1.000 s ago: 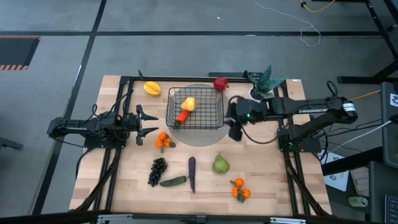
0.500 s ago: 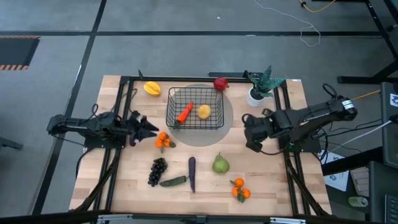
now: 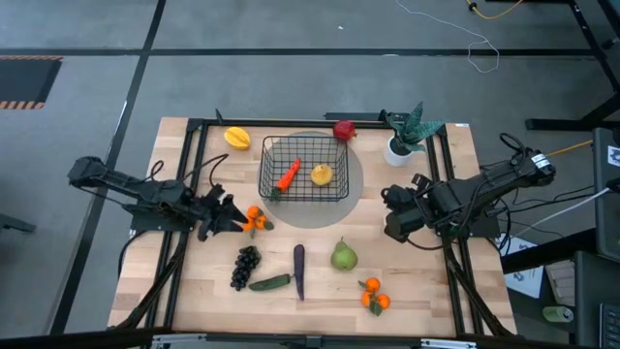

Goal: Build produce basket
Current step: Put the orange tangerines into the wire basket

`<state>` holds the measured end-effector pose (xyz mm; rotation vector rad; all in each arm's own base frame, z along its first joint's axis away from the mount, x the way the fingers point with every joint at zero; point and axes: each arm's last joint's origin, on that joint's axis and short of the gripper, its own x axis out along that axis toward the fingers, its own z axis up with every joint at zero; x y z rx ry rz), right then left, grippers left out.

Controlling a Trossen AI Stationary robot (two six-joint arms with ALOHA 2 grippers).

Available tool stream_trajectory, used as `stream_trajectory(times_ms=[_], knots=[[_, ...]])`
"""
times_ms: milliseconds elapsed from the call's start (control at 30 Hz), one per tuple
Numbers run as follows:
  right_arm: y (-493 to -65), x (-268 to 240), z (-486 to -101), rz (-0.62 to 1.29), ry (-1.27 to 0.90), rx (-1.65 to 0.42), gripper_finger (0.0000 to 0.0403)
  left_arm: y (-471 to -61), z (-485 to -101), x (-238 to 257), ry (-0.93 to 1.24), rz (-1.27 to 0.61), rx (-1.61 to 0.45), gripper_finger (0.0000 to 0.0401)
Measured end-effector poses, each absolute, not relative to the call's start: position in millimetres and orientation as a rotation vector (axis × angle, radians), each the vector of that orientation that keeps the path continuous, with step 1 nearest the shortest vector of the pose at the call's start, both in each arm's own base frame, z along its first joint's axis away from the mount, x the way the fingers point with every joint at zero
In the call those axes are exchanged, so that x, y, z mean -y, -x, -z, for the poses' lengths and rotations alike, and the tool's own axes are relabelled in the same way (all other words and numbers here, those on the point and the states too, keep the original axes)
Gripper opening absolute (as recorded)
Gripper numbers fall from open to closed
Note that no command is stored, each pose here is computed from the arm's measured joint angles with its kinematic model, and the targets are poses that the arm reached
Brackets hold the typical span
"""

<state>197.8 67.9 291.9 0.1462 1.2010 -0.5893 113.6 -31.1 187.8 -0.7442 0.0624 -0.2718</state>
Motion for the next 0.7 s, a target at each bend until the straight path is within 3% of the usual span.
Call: stream_trajectory(times_ms=[167,367,600,700], knots=[[-198,-67,-292,0.617,-0.141,-1.176,0.0126,-118,-185,38,0.432,0.297,-0.05,0.0195],[-199,-66,-293,0.647,-0.113,-1.142,0.0126,-121,-165,35,0.349,0.074,-0.206,0.0195],[-199,-66,-293,0.648,-0.113,-1.142,0.0126,-122,-159,33,-0.042,0.019,-0.247,0.0195],[-199,-66,-293,0.648,-0.117,-1.139,0.0126,-122,-155,31,-0.094,-0.037,-0.277,0.0195]])
